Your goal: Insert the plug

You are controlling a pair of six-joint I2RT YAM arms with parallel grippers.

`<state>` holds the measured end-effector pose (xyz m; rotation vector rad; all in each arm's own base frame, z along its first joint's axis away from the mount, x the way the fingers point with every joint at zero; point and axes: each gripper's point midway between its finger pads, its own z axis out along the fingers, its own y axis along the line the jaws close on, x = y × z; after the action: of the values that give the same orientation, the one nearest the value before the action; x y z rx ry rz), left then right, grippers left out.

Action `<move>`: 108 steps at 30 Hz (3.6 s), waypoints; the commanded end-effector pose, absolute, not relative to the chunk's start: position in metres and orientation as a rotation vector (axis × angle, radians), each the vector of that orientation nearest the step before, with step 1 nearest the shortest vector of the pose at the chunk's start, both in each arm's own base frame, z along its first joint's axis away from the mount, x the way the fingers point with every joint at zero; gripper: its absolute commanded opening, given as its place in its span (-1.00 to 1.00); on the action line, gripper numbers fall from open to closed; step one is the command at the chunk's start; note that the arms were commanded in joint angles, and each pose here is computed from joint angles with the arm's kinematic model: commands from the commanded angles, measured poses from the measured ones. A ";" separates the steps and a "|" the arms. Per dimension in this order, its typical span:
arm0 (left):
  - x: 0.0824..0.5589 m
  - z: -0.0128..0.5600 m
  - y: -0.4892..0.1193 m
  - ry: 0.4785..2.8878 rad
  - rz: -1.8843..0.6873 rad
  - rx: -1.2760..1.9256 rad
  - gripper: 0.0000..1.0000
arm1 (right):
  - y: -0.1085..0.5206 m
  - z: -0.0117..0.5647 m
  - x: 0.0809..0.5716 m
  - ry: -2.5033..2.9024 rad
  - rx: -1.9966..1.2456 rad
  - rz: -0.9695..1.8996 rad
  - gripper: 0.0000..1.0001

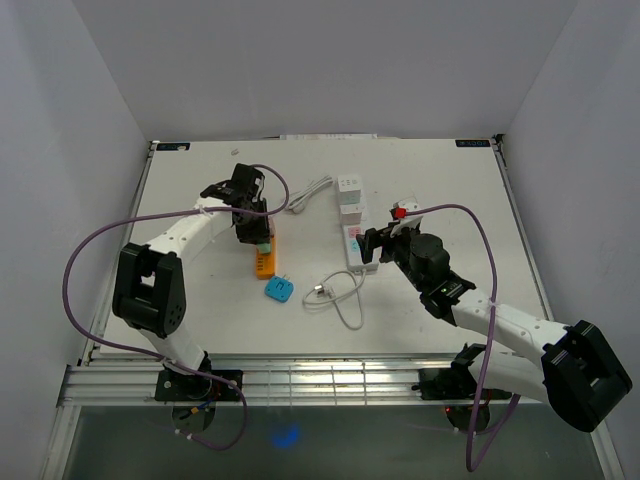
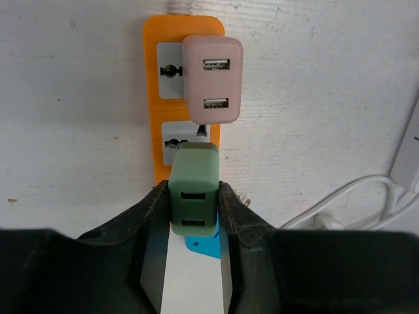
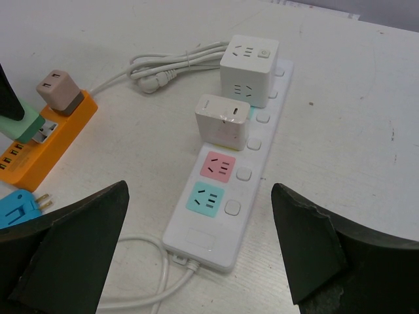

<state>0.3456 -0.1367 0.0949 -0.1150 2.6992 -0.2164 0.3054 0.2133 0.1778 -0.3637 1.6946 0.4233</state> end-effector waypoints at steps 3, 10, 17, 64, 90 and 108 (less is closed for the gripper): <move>0.361 0.109 -0.137 2.639 -0.210 -0.107 -1.00 | 0.212 0.193 0.307 1.638 -0.331 0.447 0.89; 0.362 0.122 -0.139 2.603 -0.238 -0.078 -1.00 | 0.213 0.192 0.308 1.640 -0.336 0.452 0.89; 0.364 0.126 -0.141 2.597 -0.251 -0.068 -1.00 | 0.214 0.192 0.308 1.643 -0.342 0.456 0.89; 0.353 0.084 -0.132 2.673 0.072 -0.013 -1.00 | 0.215 0.188 0.310 1.655 -0.346 0.470 0.89; 0.347 0.109 -0.145 2.642 -0.037 0.023 -0.28 | 0.214 0.187 0.310 1.660 -0.342 0.483 0.89; 0.343 0.173 -0.151 2.499 -0.167 0.011 0.74 | 0.279 0.172 0.275 1.714 -0.671 0.722 0.90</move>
<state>0.3430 -0.1455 0.1338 0.0242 2.5907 -0.0827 0.2918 0.2477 0.1608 -0.5416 1.7518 0.6084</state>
